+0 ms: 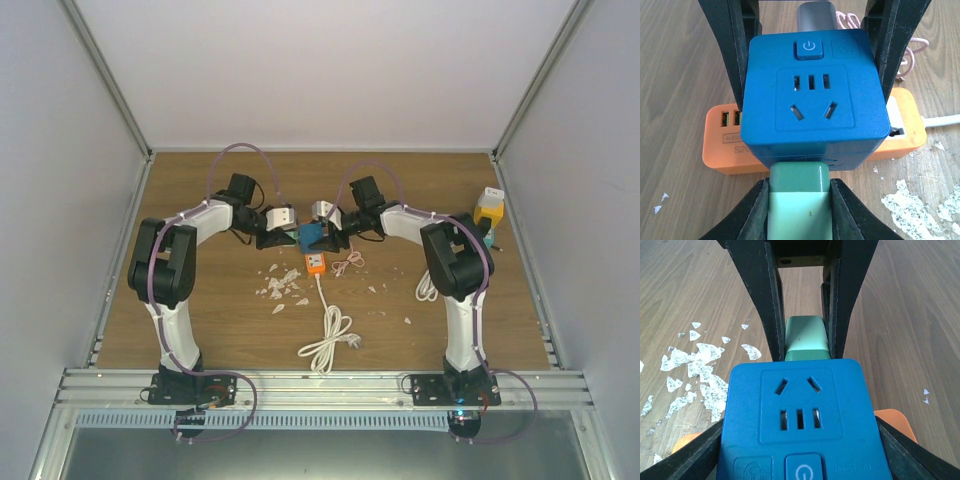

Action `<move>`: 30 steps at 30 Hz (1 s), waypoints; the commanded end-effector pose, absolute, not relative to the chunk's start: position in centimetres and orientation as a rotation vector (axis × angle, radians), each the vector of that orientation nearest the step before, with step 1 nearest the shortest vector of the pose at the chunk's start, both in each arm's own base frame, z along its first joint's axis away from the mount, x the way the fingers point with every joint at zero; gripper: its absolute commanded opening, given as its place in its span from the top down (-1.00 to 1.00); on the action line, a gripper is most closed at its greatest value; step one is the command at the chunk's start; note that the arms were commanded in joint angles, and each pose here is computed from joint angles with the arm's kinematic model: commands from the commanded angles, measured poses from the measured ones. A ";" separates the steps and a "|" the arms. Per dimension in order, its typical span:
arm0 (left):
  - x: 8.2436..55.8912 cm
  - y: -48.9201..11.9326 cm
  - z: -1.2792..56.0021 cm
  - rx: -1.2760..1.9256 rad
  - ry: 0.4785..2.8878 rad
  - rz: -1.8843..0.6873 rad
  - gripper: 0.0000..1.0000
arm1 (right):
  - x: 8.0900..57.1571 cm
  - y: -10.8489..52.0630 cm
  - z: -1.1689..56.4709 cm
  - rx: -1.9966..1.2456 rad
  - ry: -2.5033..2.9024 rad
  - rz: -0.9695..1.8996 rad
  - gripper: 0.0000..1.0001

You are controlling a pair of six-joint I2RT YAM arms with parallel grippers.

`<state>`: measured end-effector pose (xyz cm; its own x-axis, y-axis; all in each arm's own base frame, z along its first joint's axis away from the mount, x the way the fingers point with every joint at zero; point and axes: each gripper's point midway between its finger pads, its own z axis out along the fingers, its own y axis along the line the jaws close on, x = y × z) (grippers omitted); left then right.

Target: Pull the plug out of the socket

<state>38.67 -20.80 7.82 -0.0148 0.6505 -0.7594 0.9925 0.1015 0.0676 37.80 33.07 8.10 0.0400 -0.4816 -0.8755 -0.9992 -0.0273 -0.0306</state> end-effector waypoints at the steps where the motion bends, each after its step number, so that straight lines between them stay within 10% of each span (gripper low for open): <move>1: 39.5 -16.4 7.1 1.609 1.850 -0.519 0.74 | 36.7 30.7 3.4 -1.597 1.760 0.943 0.89; 30: 43.5 -10.0 13.0 1.248 1.936 -0.498 0.67 | 36.3 30.8 3.1 -1.610 1.755 0.948 0.87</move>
